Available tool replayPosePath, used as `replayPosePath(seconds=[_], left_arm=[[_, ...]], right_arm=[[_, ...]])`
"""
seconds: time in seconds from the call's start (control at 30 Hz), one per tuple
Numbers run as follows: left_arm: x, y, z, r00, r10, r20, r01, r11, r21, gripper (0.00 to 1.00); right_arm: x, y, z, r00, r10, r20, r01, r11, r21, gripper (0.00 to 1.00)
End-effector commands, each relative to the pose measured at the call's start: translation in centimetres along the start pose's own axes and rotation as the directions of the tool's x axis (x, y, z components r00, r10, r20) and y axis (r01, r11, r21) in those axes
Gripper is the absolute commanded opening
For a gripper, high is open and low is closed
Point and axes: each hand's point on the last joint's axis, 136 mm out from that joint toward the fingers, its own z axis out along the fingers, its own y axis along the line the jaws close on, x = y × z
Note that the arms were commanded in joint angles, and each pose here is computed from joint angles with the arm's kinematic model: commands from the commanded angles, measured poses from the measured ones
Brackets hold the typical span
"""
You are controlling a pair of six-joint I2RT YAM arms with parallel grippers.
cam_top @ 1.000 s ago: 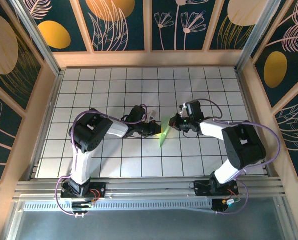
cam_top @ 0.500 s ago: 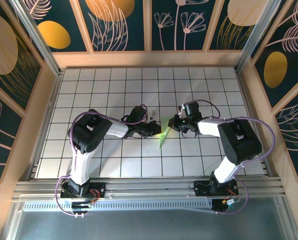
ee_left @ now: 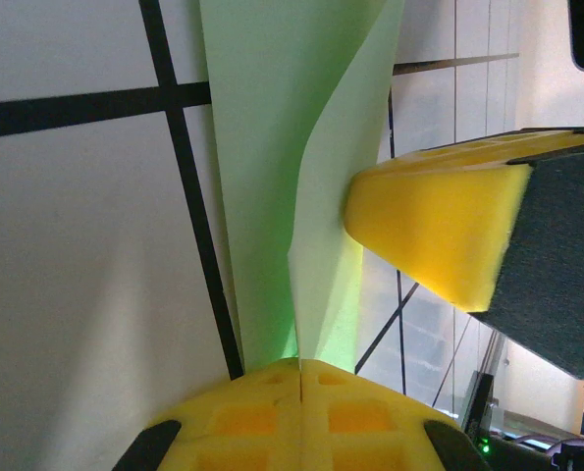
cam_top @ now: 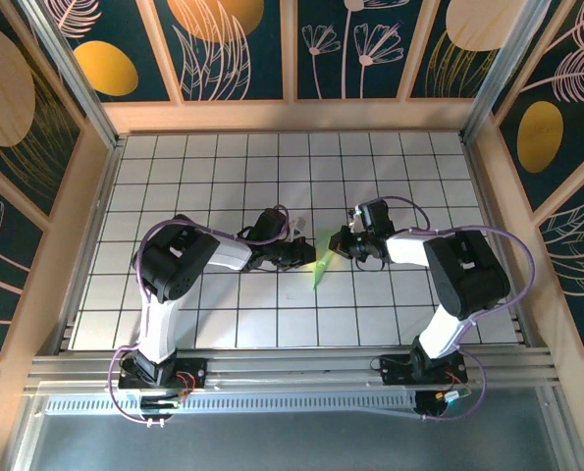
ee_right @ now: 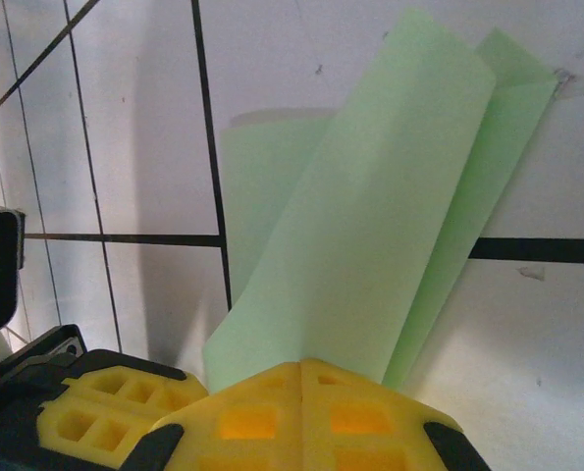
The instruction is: Fold a paper plane with a square sheet of paper (fold left side to right side)
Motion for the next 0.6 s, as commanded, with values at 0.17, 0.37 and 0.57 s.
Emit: replayPosePath(seconds=[0.17,0.37,0.57], left_arm=[[1.7,8.6,-1.0,0.989,-0.141,0.037,0.146,0.947,-0.285,0.0],[1.7,8.4,-1.1,0.989,-0.139,0.043,0.146,0.949,-0.28,0.0],[0.7,5.8,-1.2,0.993,-0.1,0.056,0.109,0.975,-0.192,0.06]], right_arm=[[-0.5,-0.4,0.9,1.0,-0.019,0.003,0.019,1.0,0.019,0.0],[0.9,-2.2,1.1,0.999,0.014,-0.034,-0.012,0.997,0.074,0.0],[3.4,-4.7,1.1,0.995,0.064,-0.075,-0.054,0.991,0.125,0.0]])
